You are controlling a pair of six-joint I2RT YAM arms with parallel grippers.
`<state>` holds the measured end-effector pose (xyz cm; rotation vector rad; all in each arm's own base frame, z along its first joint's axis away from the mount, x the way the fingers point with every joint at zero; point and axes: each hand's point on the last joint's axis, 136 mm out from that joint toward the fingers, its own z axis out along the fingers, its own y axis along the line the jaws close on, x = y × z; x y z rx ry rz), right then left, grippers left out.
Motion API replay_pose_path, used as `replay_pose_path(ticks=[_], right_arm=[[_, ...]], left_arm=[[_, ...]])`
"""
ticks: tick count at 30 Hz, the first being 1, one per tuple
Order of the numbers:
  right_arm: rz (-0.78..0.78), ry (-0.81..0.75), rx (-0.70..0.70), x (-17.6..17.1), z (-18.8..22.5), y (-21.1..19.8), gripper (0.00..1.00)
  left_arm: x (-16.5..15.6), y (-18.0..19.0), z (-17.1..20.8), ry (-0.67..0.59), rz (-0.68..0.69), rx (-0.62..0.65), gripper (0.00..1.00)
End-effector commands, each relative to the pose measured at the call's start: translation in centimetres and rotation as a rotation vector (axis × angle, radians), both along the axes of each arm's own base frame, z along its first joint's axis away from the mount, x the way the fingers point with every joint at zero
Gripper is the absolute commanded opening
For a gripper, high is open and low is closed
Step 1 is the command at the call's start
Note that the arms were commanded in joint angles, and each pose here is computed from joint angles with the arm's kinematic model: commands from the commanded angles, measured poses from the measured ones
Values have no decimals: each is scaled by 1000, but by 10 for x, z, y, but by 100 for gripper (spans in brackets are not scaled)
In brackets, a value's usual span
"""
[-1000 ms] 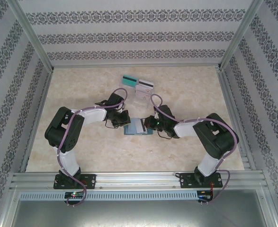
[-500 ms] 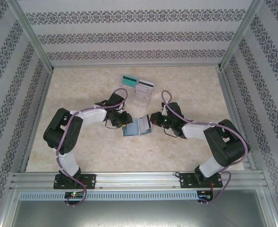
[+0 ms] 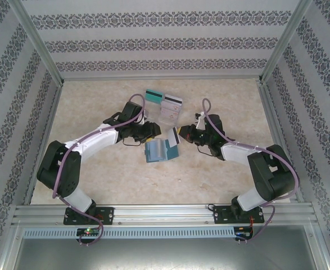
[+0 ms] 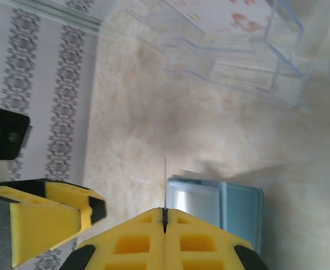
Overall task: Put the credit cards into the card holder
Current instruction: Pass the credit card.
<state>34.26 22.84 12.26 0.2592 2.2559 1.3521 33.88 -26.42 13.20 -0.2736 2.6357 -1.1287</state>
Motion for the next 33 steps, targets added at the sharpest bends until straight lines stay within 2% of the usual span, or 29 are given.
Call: replay_pose_path(ticks=[1, 8, 13, 14, 17, 18, 25, 26, 28, 29, 33], right_arm=[[23, -81, 131, 8, 49, 6, 0], [19, -97, 235, 13, 69, 9, 0], [20, -102, 272, 14, 77, 11, 0], [20, -101, 281, 14, 77, 11, 0], [27, -90, 295, 14, 76, 13, 0], [27, -85, 296, 13, 74, 13, 0], [69, -34, 288, 10, 62, 17, 0], [84, -25, 288, 9, 61, 18, 5], [114, -8, 293, 9, 59, 18, 29], [121, -2, 296, 9, 59, 17, 35], [152, 5, 300, 10, 62, 15, 37]], left_arm=[[7, -24, 28, -38, -17, -221, 43], [17, -43, 36, -42, -37, -378, 38], [21, -47, 42, -49, -34, -423, 36], [22, -47, 42, -49, -32, -427, 34], [24, -47, 46, -60, -26, -443, 16], [24, -47, 47, -62, -24, -445, 12], [28, -43, 56, -100, -17, -469, 0], [28, -42, 57, -105, -17, -468, 0], [27, -40, 57, -114, -29, -444, 0], [26, -39, 55, -112, -34, -428, 0], [23, -37, 57, -117, -55, -409, 0]])
